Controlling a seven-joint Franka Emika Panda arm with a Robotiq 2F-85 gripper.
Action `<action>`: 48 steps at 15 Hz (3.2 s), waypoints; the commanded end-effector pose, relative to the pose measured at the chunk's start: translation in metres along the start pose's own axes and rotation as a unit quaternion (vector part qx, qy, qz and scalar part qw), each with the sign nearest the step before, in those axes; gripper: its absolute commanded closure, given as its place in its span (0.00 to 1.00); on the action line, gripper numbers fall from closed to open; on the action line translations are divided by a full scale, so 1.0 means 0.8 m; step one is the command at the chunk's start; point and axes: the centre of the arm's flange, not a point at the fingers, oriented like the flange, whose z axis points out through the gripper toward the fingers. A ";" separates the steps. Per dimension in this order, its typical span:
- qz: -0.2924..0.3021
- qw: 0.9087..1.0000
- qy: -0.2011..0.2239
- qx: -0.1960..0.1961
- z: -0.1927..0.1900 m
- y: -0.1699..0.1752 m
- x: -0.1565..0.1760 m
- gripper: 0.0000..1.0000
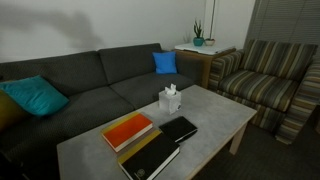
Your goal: Open the biggest book
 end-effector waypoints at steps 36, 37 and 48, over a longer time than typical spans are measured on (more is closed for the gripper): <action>0.016 0.977 -0.203 0.057 0.347 0.157 -0.023 0.00; 0.019 0.976 -0.206 0.065 0.351 0.164 -0.028 0.00; -0.011 0.978 -0.201 0.051 0.376 0.182 -0.010 0.00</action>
